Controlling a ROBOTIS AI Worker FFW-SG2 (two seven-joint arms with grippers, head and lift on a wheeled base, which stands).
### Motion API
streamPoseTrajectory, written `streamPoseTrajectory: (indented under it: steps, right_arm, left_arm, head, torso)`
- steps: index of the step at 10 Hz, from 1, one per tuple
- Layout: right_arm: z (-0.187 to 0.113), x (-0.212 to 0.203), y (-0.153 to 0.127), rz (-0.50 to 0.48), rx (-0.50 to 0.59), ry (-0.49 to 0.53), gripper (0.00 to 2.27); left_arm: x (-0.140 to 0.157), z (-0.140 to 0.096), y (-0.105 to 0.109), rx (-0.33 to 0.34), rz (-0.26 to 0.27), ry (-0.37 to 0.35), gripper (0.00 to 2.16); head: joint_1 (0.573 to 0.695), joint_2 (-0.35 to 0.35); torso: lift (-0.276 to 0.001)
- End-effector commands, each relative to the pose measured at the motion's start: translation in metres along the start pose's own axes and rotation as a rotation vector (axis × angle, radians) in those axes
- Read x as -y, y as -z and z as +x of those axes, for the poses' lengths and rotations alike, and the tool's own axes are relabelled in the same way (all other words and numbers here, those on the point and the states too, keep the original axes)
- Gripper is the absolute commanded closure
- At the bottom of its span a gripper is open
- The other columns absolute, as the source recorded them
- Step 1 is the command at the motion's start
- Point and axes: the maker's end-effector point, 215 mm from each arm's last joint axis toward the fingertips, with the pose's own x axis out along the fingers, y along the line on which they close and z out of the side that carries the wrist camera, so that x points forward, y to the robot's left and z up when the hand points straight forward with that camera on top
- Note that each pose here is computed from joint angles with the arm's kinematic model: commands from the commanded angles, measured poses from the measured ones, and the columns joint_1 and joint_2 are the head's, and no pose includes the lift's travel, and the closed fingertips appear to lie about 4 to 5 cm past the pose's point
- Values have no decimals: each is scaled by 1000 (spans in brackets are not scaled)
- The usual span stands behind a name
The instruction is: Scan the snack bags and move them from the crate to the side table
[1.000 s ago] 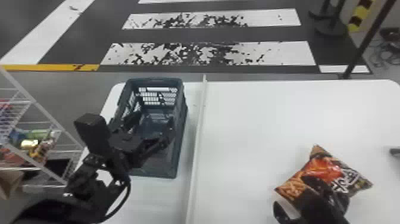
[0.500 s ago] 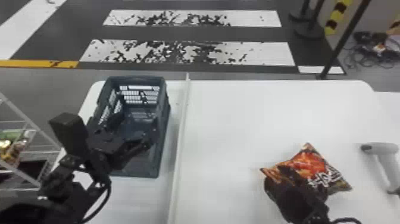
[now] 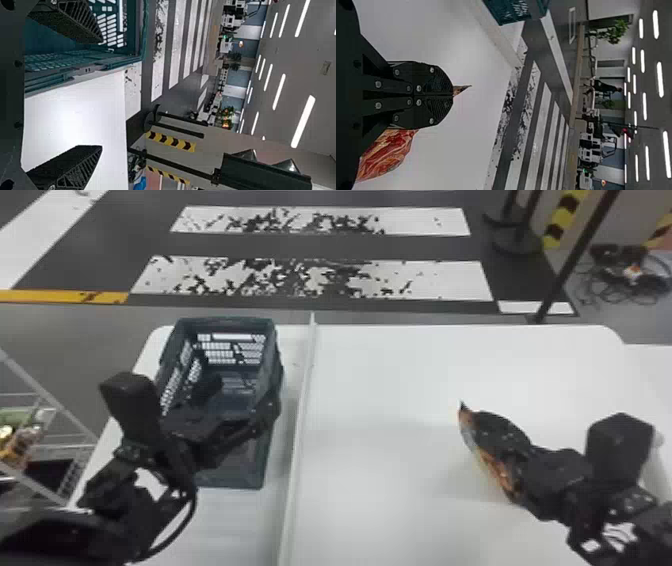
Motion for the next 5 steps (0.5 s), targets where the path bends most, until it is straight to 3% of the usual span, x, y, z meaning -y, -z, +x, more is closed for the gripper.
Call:
streamPoseTrajectory:
  steps: [1, 2, 3, 4, 5]
  right_arm:
    - [-11, 36, -33, 267, 134, 16, 2236]
    - [-19, 60, -47, 445, 218, 17, 2236]
    - [-25, 77, -51, 550, 270, 24, 2236]
    - [-30, 94, -45, 654, 302, 32, 2236]
    - [-30, 112, -19, 717, 285, 86, 2240]
  left_arm:
    - [9, 4, 3, -4, -2, 16, 36]
    - [17, 6, 4, -6, -1, 30, 36]
    - [22, 8, 3, -5, 5, 38, 36]
    - [25, 8, 3, -4, 5, 41, 36]
    - [29, 9, 6, -9, 6, 47, 36]
  head:
    - [695, 0]
    - [695, -30]
    - [695, -71]
    - [695, -109]
    - [695, -129]
  torso:
    - [-87]
    - [-87]
    - [-87]
    - [-87]
    - [-87]
